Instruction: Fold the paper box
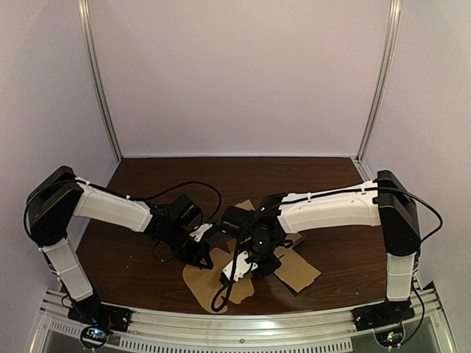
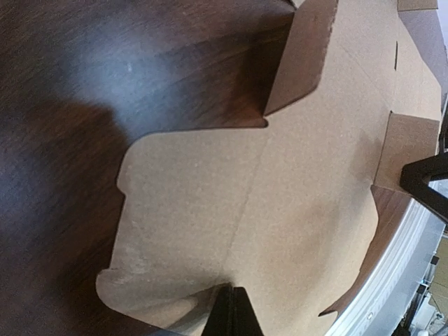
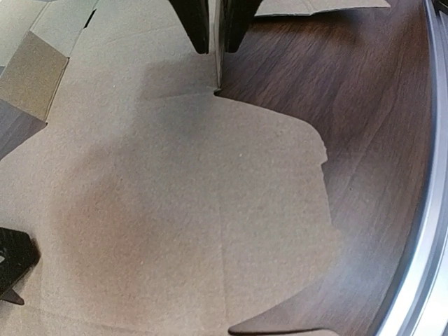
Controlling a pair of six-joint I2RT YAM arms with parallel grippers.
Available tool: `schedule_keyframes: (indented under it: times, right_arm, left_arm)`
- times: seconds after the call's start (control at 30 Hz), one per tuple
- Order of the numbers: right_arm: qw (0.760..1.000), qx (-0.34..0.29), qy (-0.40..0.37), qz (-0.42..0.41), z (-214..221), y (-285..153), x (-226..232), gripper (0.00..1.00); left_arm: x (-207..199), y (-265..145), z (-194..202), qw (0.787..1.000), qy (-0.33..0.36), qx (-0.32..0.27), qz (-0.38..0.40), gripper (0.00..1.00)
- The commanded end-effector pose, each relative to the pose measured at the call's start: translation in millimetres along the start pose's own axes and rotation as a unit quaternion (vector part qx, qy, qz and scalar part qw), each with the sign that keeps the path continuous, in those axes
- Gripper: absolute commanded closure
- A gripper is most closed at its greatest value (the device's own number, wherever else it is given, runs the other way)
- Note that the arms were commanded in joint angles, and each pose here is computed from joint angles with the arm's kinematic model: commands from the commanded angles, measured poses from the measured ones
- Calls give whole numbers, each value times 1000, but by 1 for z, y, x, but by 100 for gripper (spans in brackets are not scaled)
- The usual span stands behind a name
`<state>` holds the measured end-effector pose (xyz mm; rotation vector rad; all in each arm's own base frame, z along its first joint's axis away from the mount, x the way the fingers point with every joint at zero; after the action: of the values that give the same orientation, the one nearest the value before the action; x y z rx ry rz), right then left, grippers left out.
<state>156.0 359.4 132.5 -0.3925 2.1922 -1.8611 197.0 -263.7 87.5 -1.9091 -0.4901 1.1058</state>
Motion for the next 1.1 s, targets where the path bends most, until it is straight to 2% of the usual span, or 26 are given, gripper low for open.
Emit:
schedule_keyframes:
  times: [0.0, 0.2, 0.33, 0.5, 0.73, 0.87, 1.07]
  right_arm:
    - [1000, 0, 6, -19, -1, 0, -11, 88]
    - [998, 10, 19, -64, 3, 1, -25, 86]
    - [998, 17, 19, -66, 9, -5, -33, 84]
    - [997, 18, 23, -71, 11, -10, -32, 83]
    - [995, -33, 67, -67, 13, -42, -28, 78]
    - [992, -67, 101, -34, 35, -64, -23, 69]
    - [985, -67, 139, 73, 73, -55, -20, 55]
  left_arm:
    - [10, 18, 0, 1000, 7, 15, -22, 100]
    - [17, 27, 3, 999, 14, 36, -36, 100]
    - [20, 30, 5, 998, 19, 45, -44, 100]
    - [9, 18, -6, 999, 33, 22, -29, 100]
    - [-4, 5, -24, 998, 51, 13, -25, 100]
    - [-13, -7, -32, 998, 58, -2, -23, 100]
    - [-35, -30, -52, 995, 85, -53, 6, 100]
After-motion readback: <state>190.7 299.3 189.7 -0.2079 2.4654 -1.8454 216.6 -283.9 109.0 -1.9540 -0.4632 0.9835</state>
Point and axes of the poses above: each gripper's point midway between its finger pads, its own y axis out along the fingers, its own x axis along the line the jaws close on, z = x × y, the point moved 9 cm from there along -y, back along the fingers, and after that the axes turned 12 degrees about y, right-handed, at the moved point
